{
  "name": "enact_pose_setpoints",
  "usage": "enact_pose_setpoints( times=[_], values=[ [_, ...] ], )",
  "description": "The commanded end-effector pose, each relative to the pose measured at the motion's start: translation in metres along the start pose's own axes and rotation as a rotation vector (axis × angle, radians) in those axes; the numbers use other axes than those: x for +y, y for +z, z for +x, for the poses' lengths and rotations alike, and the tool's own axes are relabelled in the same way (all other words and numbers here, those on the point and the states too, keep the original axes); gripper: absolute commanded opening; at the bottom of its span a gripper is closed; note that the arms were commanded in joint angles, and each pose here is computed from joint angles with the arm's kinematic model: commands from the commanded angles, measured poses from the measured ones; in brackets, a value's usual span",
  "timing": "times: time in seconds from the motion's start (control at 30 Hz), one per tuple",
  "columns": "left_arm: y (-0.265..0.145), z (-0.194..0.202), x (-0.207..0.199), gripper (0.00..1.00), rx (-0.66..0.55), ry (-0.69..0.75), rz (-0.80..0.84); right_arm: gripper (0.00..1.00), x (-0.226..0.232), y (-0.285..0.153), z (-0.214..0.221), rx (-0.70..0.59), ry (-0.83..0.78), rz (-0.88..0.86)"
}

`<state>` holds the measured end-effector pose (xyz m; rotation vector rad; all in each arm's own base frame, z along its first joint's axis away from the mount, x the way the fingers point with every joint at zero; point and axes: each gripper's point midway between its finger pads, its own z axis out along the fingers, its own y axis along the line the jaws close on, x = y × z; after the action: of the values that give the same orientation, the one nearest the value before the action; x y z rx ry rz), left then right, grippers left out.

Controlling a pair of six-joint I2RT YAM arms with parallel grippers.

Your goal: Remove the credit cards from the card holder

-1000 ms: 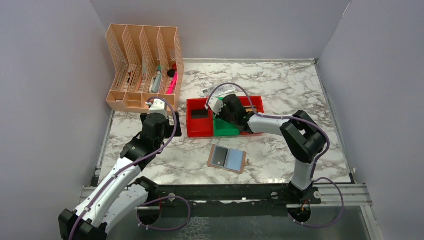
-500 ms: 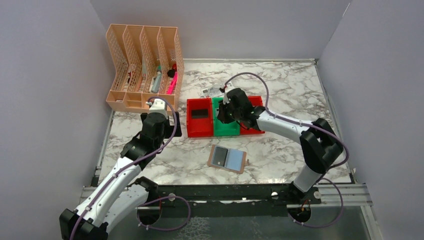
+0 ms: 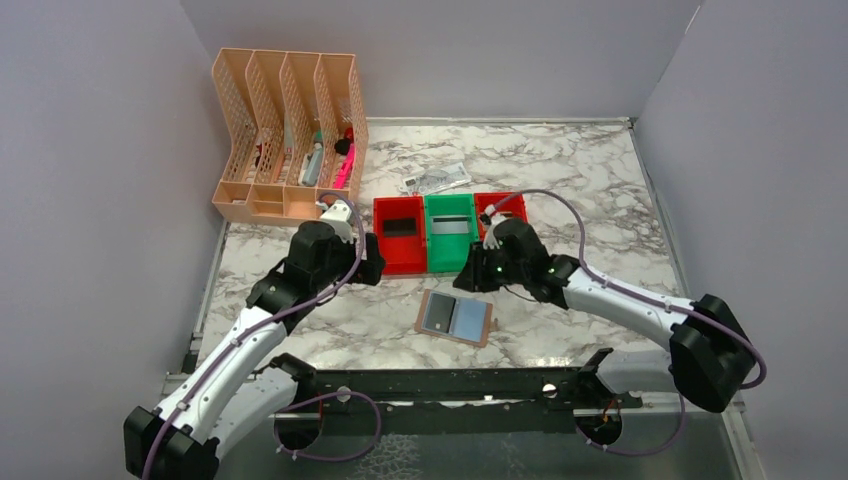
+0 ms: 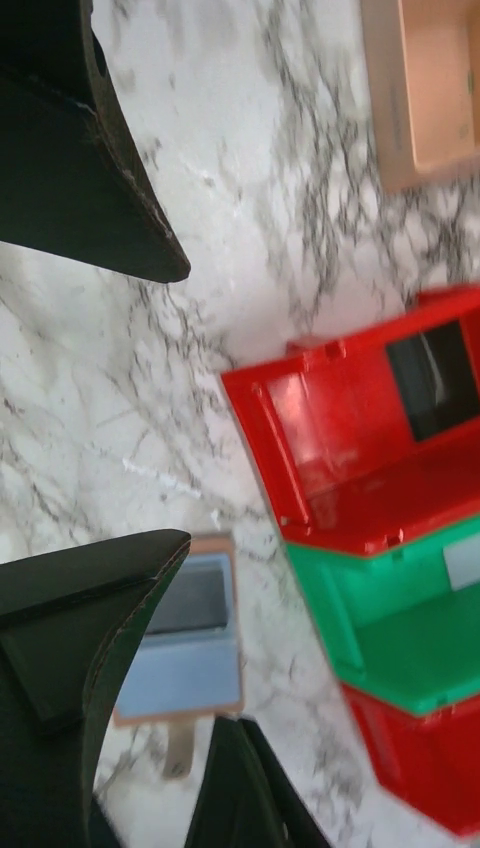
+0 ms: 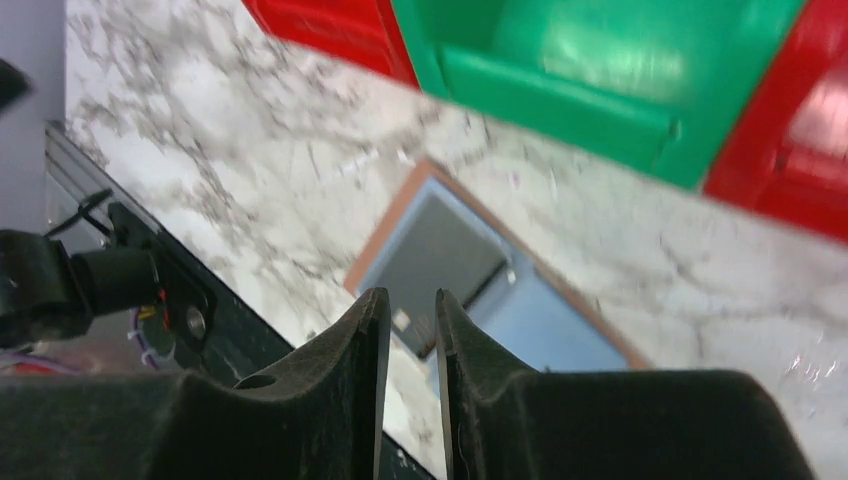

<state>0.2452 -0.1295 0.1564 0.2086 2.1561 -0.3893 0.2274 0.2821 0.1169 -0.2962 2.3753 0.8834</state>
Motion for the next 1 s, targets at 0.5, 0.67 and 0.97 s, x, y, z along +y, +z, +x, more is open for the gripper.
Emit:
enact_pose_setpoints(
  times=[0.5, 0.67, 0.97],
  values=[
    [0.017, 0.056, -0.119, 0.67, 0.295, -0.123, 0.554, 0.29, 0.010, 0.016, 0.083, 0.175, 0.329, -0.228],
    [0.024, 0.082, -0.128, 0.65, 0.363, -0.090, 0.532, 0.27, -0.003, 0.025, 0.098, 0.219, 0.351, -0.175],
    [0.043, 0.104, -0.142, 0.64, 0.433, -0.049, 0.495, 0.27, -0.042, 0.038, 0.125, 0.243, 0.402, -0.010]
  ],
)
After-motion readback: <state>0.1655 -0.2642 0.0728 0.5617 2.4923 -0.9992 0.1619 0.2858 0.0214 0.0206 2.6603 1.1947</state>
